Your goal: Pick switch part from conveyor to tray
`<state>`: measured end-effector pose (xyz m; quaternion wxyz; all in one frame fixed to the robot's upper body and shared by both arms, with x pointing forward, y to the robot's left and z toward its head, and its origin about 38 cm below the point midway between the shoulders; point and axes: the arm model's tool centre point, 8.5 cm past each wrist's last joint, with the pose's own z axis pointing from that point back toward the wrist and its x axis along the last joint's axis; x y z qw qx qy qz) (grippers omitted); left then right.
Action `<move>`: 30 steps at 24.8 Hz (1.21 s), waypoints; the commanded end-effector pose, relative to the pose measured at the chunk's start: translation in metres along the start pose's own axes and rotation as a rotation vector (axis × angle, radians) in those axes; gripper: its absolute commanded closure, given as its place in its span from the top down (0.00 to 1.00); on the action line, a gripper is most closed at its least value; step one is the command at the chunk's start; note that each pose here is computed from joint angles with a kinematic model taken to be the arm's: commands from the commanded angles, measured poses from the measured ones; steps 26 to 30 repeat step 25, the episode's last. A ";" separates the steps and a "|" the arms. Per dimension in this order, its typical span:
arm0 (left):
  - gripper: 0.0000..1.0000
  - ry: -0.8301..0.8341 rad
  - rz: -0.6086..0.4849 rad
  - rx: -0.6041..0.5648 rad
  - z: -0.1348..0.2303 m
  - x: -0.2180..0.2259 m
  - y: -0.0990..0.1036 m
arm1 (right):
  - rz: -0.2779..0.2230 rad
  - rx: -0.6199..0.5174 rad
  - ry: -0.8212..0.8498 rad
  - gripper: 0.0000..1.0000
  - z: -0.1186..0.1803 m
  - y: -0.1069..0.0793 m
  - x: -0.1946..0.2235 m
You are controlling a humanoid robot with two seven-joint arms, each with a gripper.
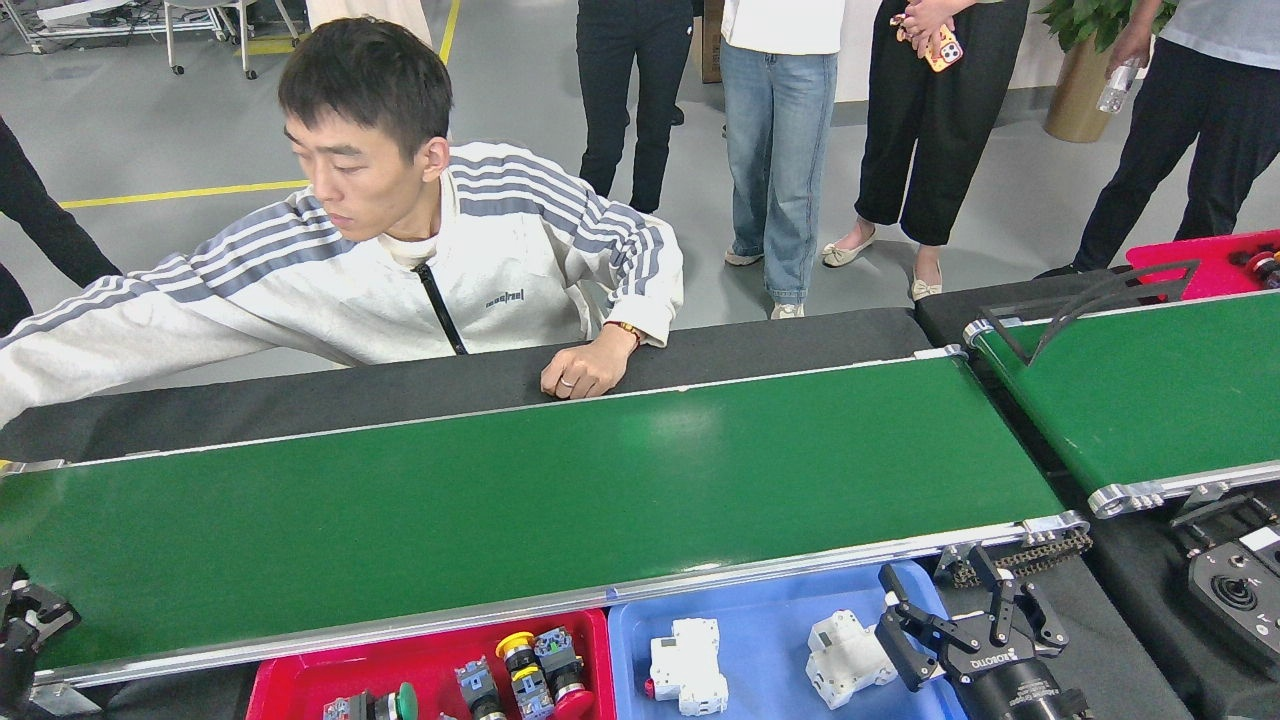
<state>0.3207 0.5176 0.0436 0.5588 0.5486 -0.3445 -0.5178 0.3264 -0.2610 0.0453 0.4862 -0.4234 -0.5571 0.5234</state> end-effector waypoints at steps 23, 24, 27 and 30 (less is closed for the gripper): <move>1.00 -0.128 0.105 0.140 0.137 0.097 0.012 | 0.050 -0.012 0.114 0.99 0.010 -0.013 -0.026; 1.00 -0.132 0.103 0.139 0.137 0.097 0.011 | 0.066 -0.011 0.122 0.99 0.013 -0.014 -0.025; 1.00 -0.134 0.101 0.140 0.137 0.097 0.012 | 0.072 -0.012 0.121 0.99 0.017 -0.015 -0.024; 1.00 -0.134 0.101 0.140 0.137 0.097 0.012 | 0.072 -0.012 0.121 0.99 0.017 -0.015 -0.024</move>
